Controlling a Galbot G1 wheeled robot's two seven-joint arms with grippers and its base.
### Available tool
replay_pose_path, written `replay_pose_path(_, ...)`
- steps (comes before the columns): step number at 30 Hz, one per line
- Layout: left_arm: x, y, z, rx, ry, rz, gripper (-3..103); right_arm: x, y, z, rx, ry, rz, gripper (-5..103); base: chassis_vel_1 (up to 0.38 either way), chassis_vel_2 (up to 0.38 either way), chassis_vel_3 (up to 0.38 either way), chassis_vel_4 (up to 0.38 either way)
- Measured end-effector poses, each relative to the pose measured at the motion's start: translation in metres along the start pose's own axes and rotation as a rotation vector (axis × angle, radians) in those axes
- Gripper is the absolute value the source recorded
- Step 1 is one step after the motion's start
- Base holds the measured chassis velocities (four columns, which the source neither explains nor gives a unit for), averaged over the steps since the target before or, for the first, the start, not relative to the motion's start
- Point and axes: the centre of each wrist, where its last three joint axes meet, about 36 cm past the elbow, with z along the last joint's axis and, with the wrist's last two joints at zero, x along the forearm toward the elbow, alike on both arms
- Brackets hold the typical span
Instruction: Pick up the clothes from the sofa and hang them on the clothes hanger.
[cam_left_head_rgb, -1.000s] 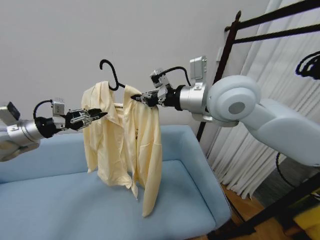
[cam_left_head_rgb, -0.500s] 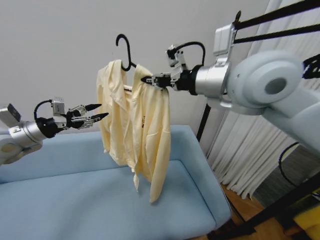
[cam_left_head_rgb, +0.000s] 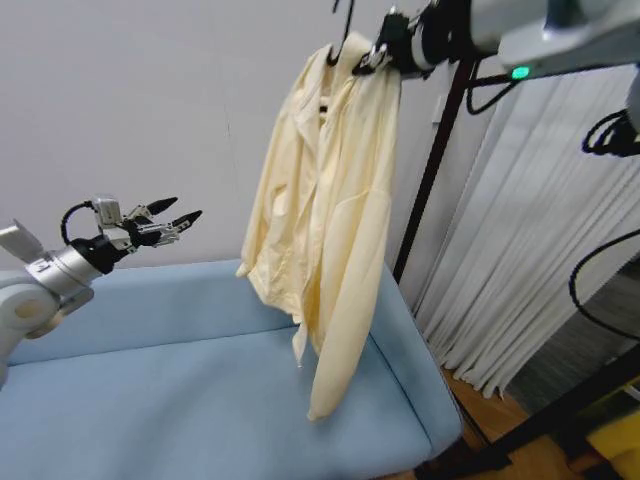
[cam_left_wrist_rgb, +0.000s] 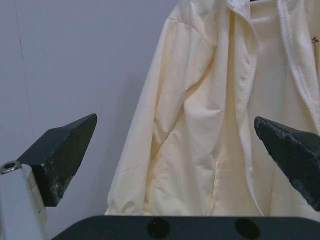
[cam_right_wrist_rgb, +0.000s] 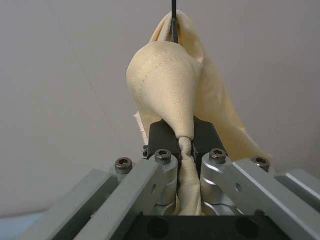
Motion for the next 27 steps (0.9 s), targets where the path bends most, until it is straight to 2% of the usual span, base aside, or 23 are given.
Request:
replay_pose_path(2,0.001,-0.003,0.002,0.007,-0.010,0.001,100,-0.009,0.017,-0.008,-0.038,-0.022,0.075,4,0.000,0.000,0.000,0.000)
replay_pose_path(4,0.001,-0.003,0.003,0.010,-0.013,0.001,100,-0.012,0.021,-0.011,-0.048,-0.030,0.097,4,0.000,0.000,0.000,0.000)
replay_pose_path(7,0.002,-0.007,0.008,0.026,-0.030,0.004,100,-0.025,0.050,-0.024,-0.090,-0.094,0.207,4,0.000,0.000,0.000,0.000)
replay_pose_path(10,0.003,-0.008,0.011,0.032,-0.034,0.005,100,-0.028,0.058,-0.028,-0.097,-0.119,0.238,4,0.000,0.000,0.000,0.000)
replay_pose_path(11,0.004,-0.009,0.014,0.042,-0.044,0.002,100,-0.035,0.068,-0.036,-0.106,-0.152,0.285,4,0.000,0.000,0.000,0.000)
replay_pose_path(14,0.005,-0.009,0.017,0.050,-0.058,-0.004,100,-0.045,0.072,-0.043,-0.112,-0.180,0.333,4,0.000,0.000,0.000,0.000)
replay_pose_path(18,0.009,-0.010,0.020,0.062,-0.087,-0.033,100,-0.079,0.059,-0.047,-0.093,-0.207,0.456,4,0.000,0.000,0.000,0.000)
replay_pose_path(19,0.009,-0.010,0.020,0.062,-0.087,-0.033,100,-0.079,0.059,-0.047,-0.093,-0.207,0.456,4,0.000,0.000,0.000,0.000)
replay_pose_path(24,0.020,-0.014,0.029,0.032,-0.083,-0.095,100,-0.127,0.017,-0.028,-0.069,-0.241,0.604,4,0.000,0.000,0.000,0.000)
replay_pose_path(26,0.021,-0.015,0.030,0.030,-0.080,-0.104,100,-0.131,0.013,-0.026,-0.066,-0.244,0.614,4,0.000,0.000,0.000,0.000)
replay_pose_path(27,0.024,-0.020,0.035,0.024,-0.072,-0.156,100,-0.143,-0.003,-0.019,-0.052,-0.260,0.649,4,0.000,0.000,0.000,0.000)
